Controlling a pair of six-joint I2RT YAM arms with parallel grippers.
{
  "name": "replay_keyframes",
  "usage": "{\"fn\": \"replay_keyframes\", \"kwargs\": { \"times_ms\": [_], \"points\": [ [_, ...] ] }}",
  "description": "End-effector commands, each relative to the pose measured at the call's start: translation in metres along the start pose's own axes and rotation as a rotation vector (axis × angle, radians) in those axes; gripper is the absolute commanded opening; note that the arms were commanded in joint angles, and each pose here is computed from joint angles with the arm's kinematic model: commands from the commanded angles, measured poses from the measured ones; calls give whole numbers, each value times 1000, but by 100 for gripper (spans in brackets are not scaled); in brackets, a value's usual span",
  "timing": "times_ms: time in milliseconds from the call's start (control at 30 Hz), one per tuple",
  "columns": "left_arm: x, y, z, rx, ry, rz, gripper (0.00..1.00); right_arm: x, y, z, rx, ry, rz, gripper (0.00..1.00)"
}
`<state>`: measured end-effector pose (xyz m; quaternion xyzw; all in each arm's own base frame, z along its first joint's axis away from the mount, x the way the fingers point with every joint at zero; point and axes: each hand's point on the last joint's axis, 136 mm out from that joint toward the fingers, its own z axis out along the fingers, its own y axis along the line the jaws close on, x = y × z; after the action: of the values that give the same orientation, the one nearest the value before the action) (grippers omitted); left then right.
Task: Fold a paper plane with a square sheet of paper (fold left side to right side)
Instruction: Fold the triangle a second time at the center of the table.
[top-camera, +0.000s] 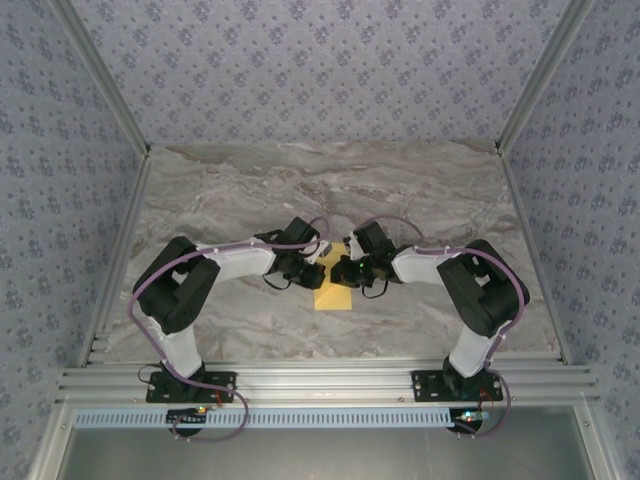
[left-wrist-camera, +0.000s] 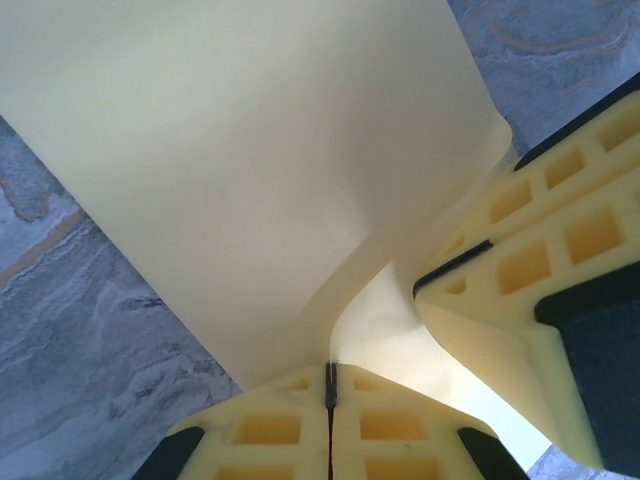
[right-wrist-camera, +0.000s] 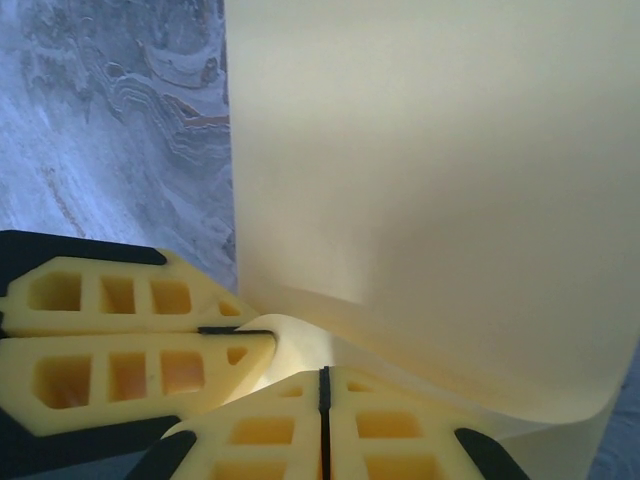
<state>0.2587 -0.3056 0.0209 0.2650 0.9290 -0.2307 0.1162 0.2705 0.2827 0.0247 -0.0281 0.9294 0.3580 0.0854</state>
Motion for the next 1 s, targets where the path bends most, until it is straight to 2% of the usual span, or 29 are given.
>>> {"fn": "replay_keyframes", "kwargs": {
  "times_ms": [0,300,533,733,867,967],
  "points": [
    [2,-1,4,13,26,9,6,9,-16,3,73,33,-2,10],
    [-3,-2,-5,0,6,5,14,20,-34,3,140,59,20,9],
    [-17,-8,-43,-31,-83,5,27,20,-37,4,143,58,28,10],
    [-12,-32,-59,95,-120,-46,28,18,-34,5,127,53,24,10],
    [1,-57,-54,222,-96,-70,28,18,-33,6,123,55,23,10],
    [6,-66,-49,268,-80,-88,28,19,-33,6,121,58,23,10]
  ]
}}
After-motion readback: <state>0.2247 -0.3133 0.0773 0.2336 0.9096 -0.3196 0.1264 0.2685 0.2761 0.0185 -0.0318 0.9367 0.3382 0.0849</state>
